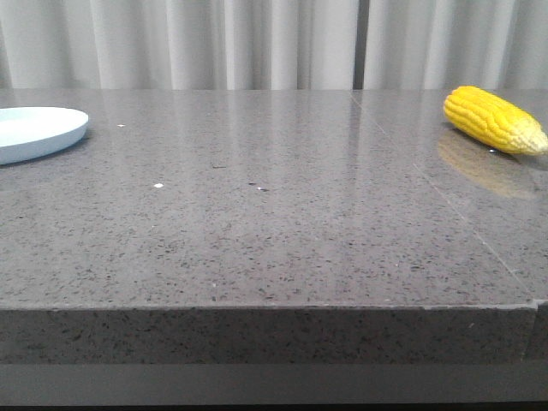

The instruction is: Place corn on plate with both arms

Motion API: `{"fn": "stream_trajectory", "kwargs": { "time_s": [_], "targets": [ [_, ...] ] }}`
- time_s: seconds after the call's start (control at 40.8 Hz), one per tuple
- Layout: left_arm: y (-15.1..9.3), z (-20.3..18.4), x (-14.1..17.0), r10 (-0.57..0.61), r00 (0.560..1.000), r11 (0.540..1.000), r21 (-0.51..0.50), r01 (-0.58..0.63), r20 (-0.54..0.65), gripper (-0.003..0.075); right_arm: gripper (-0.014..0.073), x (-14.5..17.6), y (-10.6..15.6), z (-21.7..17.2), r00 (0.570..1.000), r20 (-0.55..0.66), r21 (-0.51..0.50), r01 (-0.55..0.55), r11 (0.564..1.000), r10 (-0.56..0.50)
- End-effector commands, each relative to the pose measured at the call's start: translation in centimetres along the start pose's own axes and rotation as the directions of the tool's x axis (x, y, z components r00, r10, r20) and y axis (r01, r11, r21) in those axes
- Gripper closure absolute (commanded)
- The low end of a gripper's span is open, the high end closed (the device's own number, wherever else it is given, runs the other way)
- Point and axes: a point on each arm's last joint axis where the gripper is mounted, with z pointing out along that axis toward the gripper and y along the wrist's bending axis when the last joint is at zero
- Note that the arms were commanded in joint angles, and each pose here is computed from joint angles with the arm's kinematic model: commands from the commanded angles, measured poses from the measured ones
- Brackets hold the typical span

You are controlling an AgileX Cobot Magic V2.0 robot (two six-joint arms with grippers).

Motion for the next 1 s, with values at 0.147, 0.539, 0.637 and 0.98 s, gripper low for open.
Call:
{"fn": "stream_trajectory", "kwargs": {
  "time_s": [0.147,0.539,0.637,0.98],
  "targets": [
    [0.1,-0.2,-1.3,-0.011,0.997,1.000,-0.005,0.012,0.079,0.0186,0.0000,-1.3,0.0,-0.4,0.996,0.075,0.007,0.038,0.999,-0.039],
    [0.6,2.2,-2.3,0.030,0.982,0.999,-0.023,-0.035,-0.185,0.0154,-0.0033,-1.5,0.0,-0.4,0.995,0.094,0.007,0.038,0.999,-0.038],
    [0.7,3.8,-3.1,0.030,0.970,0.999,-0.017,-0.035,-0.242,0.0154,-0.0033,-1.5,0.0,-0.4,0.995,0.094,0.007,0.038,0.999,-0.038],
    [0.9,13.0,-3.8,0.036,0.892,0.999,0.001,-0.040,-0.451,0.0154,-0.0033,-1.5,0.0,-0.4,0.995,0.094,0.007,0.038,0.999,-0.038]
  ]
}}
